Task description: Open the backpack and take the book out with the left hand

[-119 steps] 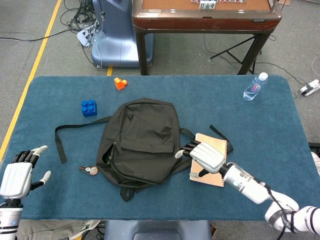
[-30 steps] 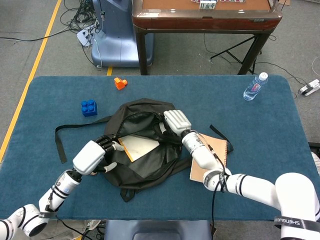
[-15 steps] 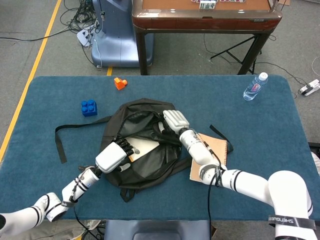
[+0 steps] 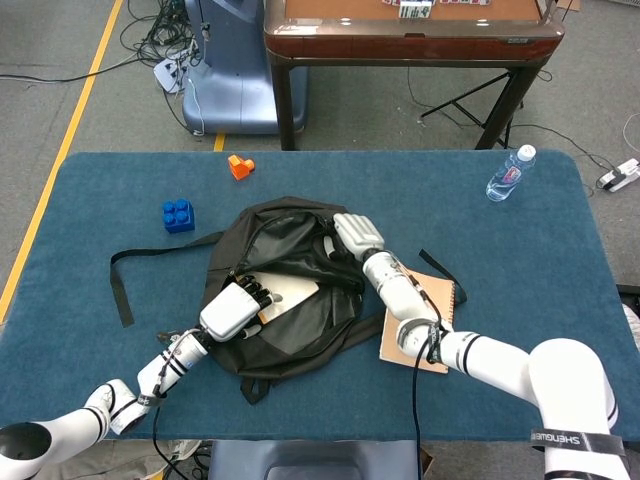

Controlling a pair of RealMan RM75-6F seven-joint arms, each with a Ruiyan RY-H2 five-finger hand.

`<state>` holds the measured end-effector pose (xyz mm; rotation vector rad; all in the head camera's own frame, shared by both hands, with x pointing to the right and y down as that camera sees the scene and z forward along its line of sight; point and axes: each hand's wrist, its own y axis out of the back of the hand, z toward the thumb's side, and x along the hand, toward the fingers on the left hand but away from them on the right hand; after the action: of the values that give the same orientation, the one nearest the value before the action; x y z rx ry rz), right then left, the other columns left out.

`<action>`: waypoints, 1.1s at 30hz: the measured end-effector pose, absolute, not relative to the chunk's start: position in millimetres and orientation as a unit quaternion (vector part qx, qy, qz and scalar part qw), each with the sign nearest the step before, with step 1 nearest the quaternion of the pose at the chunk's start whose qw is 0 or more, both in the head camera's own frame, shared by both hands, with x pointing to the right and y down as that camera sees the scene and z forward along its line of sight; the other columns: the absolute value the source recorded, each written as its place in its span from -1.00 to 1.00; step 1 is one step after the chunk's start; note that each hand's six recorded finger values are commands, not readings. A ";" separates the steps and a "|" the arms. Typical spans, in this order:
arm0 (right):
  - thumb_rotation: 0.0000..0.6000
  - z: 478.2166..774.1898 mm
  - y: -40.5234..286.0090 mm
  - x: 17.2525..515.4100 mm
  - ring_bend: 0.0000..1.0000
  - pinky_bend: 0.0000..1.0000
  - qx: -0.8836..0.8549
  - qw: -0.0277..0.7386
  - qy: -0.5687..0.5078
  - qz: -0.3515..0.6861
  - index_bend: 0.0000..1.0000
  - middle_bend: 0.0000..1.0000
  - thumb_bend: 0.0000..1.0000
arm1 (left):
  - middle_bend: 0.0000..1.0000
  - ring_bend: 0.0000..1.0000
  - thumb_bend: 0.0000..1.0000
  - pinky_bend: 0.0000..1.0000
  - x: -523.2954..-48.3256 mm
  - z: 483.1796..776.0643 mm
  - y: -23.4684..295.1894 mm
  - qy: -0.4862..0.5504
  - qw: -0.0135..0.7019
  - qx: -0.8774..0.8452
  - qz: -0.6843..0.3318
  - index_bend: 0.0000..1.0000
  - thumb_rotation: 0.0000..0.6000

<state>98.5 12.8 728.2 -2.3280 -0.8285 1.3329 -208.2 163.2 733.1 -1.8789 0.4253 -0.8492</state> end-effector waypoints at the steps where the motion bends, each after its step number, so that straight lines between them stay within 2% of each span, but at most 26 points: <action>1: 1.00 728.9 12.3 98.9 -0.32 -0.26 -0.817 0.164 -0.292 0.469 0.18 -0.08 0.20 | -0.19 -0.29 -0.53 -0.45 -208.3 735.0 163.3 0.175 0.496 -0.774 -0.352 -0.34 1.00; 14: 1.00 733.5 13.2 91.8 -0.32 -0.26 -0.821 0.150 -0.289 0.469 0.18 -0.08 0.20 | -0.19 -0.29 -0.54 -0.45 -208.9 748.5 162.1 0.172 0.492 -0.769 -0.369 -0.33 1.00; 28: 1.00 736.0 14.2 95.3 -0.32 -0.26 -0.818 0.148 -0.291 0.474 0.18 -0.08 0.20 | -0.19 -0.27 -0.55 -0.45 -198.0 753.5 153.8 0.226 0.453 -0.776 -0.376 -0.20 1.00; 33: 1.00 736.5 12.2 98.3 -0.32 -0.26 -0.816 0.144 -0.296 0.476 0.18 -0.08 0.20 | -0.16 -0.20 -0.35 -0.45 -195.0 756.3 151.8 0.241 0.444 -0.775 -0.379 -0.09 1.00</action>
<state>98.3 12.2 736.5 -2.3516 -0.8521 1.3716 -195.0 151.8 756.3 -1.9216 0.5983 -0.9407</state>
